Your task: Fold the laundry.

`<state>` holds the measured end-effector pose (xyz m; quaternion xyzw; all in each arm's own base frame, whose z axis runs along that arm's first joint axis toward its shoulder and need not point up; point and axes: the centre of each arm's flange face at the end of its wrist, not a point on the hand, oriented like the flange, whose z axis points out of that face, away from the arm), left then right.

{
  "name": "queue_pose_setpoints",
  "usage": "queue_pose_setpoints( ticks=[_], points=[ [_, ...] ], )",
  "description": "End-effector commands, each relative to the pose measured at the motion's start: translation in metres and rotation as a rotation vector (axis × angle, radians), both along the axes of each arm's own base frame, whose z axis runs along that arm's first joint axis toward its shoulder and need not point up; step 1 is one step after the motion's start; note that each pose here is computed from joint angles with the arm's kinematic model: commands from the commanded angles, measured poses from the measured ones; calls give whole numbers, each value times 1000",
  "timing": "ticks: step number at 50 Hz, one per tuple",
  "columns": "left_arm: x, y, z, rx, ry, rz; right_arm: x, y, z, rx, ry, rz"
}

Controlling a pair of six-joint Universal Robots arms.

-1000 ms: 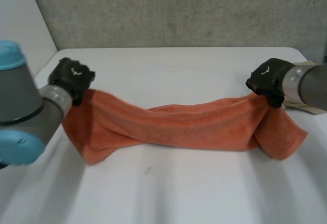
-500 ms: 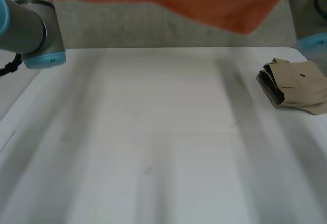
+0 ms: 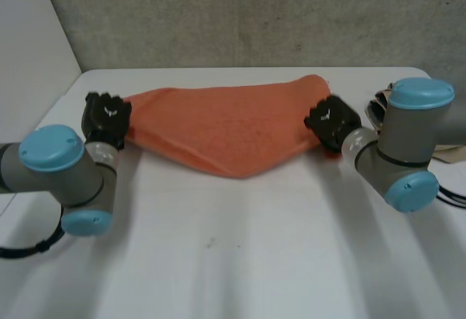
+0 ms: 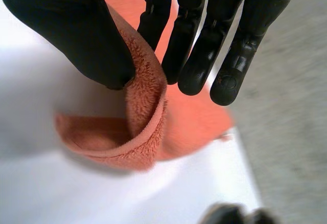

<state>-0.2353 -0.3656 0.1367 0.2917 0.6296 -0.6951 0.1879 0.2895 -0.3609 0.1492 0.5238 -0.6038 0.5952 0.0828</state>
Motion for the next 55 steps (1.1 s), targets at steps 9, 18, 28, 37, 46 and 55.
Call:
queue_pose_setpoints(
  ticks=[9,18,28,37,46,55],
  points=[
    [66,108,45,338,-273,16,-49,125,59,437,202,28],
    [63,115,52,353,-259,-92,-54,108,66,343,97,-26],
    [47,85,48,285,-179,-62,-45,79,36,381,-164,-113],
    [42,54,76,150,-54,-6,-30,60,37,217,-249,-77],
    [29,60,69,172,-24,-27,-41,80,31,434,-488,-278],
    [26,62,60,197,-29,-36,-77,101,21,596,-678,-513]
  ],
)
